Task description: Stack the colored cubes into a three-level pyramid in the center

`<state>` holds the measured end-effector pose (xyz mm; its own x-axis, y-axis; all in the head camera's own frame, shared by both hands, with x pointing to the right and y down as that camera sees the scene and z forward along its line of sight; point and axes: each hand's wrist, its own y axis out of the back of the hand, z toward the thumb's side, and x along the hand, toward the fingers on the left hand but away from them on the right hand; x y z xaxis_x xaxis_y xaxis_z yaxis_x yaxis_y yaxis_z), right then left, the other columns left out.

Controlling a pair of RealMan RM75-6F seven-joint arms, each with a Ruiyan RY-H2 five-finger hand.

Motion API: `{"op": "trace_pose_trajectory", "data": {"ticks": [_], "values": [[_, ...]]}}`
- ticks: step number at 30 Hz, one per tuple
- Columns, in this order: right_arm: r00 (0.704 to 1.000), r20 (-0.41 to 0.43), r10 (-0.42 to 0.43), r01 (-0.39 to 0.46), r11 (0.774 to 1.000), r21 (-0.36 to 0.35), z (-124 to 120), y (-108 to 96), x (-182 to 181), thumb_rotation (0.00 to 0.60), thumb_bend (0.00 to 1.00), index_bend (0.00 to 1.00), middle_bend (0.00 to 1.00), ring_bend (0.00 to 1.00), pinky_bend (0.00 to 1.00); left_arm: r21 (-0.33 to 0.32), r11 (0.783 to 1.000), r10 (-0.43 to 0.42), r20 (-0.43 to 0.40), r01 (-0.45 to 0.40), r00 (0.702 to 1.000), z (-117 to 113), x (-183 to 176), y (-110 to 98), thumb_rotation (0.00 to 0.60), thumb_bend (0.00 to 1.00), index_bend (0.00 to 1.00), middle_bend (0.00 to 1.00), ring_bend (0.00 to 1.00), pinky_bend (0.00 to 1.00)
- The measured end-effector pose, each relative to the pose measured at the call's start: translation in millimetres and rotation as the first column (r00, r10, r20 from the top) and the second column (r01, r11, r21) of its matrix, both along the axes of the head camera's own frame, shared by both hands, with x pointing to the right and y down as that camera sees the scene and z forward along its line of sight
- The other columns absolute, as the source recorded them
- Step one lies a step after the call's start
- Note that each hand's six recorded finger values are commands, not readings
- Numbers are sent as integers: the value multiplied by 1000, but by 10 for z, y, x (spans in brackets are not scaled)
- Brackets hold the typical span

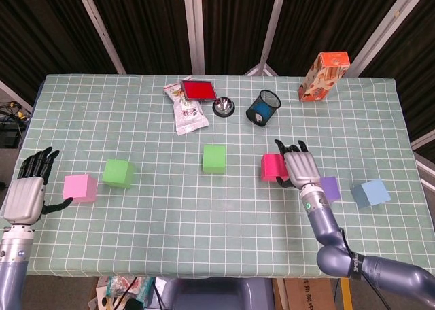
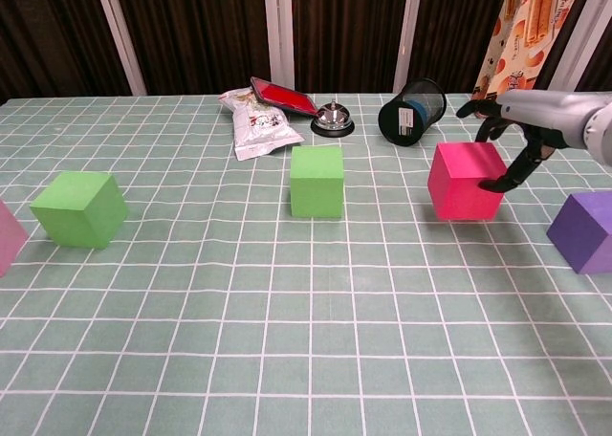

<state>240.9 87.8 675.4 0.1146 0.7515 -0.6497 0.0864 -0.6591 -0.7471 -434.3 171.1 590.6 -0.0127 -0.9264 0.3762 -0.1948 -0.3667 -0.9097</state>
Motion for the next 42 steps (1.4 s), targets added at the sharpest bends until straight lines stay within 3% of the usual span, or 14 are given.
{"op": "trace_pose_trajectory", "data": {"ticks": [13, 23, 42], "values": [[1000, -4, 1, -1, 999, -40, 211, -247, -185, 600, 335, 0, 393, 193, 0, -10, 1000, -12, 16, 12, 1000, 42, -21, -20, 600, 77, 0, 0, 0, 11], [1000, 13, 20, -19, 998, -67, 336, -241, -353, 600, 336, 0, 393, 193, 0, -24, 999, -24, 13, 24, 1000, 78, -36, -45, 600, 77, 0, 0, 0, 11], [999, 49, -2, 4, 999, -38, 342, -264, -636, 600, 335, 0, 393, 193, 0, -35, 999, -33, 1, 33, 999, 81, -56, -60, 600, 77, 0, 0, 0, 11]]}}
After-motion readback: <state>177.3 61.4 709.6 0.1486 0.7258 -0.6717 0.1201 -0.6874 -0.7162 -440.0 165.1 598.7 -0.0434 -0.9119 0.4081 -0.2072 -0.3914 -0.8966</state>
